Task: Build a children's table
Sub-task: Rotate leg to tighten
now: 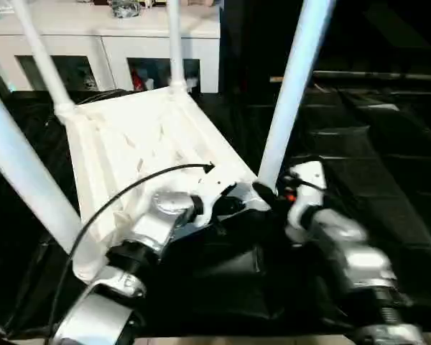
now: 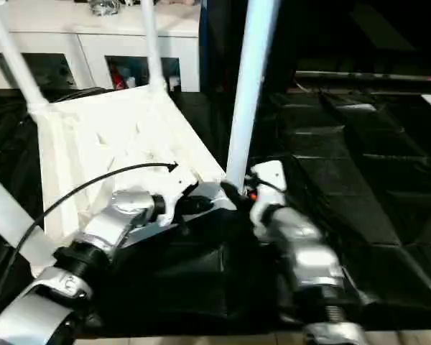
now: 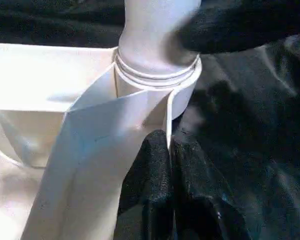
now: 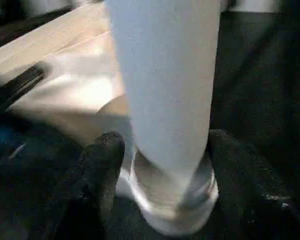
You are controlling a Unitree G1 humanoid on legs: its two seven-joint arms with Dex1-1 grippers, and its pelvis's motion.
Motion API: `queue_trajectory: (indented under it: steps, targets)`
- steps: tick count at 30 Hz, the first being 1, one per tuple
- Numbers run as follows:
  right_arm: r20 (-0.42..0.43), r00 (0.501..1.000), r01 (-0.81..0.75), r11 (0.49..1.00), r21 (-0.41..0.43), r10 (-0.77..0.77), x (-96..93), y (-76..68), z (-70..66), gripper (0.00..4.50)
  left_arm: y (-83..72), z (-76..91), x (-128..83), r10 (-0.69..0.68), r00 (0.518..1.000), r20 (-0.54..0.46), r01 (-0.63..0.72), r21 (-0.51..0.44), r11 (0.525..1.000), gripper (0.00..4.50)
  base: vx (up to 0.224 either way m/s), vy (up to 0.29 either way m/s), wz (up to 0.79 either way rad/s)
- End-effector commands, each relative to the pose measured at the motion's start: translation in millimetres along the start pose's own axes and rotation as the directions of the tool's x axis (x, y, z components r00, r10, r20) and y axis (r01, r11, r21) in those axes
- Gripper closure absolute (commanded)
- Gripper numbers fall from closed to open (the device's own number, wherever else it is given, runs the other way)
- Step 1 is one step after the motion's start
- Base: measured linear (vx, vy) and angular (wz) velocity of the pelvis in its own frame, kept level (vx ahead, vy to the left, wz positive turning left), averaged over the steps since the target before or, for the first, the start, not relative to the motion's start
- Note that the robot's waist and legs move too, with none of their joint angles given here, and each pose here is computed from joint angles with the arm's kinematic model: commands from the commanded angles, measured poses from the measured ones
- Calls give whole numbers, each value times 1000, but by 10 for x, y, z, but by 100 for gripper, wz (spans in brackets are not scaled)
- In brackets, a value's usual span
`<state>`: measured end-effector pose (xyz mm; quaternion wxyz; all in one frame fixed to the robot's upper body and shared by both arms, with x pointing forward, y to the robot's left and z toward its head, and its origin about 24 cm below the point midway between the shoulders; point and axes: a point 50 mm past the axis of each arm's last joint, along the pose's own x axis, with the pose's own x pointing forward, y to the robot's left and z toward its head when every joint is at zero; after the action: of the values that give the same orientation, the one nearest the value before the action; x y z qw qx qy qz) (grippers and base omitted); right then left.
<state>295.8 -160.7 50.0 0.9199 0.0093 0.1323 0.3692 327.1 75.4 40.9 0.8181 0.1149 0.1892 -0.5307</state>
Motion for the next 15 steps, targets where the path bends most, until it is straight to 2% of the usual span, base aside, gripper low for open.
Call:
queue_trajectory:
  steps: [1,4,6,9,10,11,15]
  targets:
    - [-41,968,-248,968,-26,247,-24,235,1,141,-13,-80,-38,-25,1000,2,25,-11,1000,450,0,0,0]
    - [-80,959,-277,959,-54,273,-168,190,-6,141,-2,-109,-113,-63,998,-5,63,0,998,450,0,0,0]
    - [-124,948,-304,949,-84,293,-326,143,-17,141,-37,-138,-221,-161,987,1,161,20,987,450,0,0,0]
    - [-155,939,-323,942,-94,307,-433,122,-26,141,-77,-145,-300,-239,971,4,239,33,971,450,0,0,0]
    - [-176,933,-334,937,-100,314,-523,106,-25,141,-109,-149,-364,-298,955,4,297,36,954,450,0,0,0]
    - [-181,937,-321,941,-105,299,-589,69,-15,141,-133,-146,-412,-338,941,-1,338,36,940,450,0,0,0]
    - [-159,961,-243,964,-105,225,-688,-37,21,141,-144,-151,-466,-364,931,-19,365,57,929,450,0,0,0]
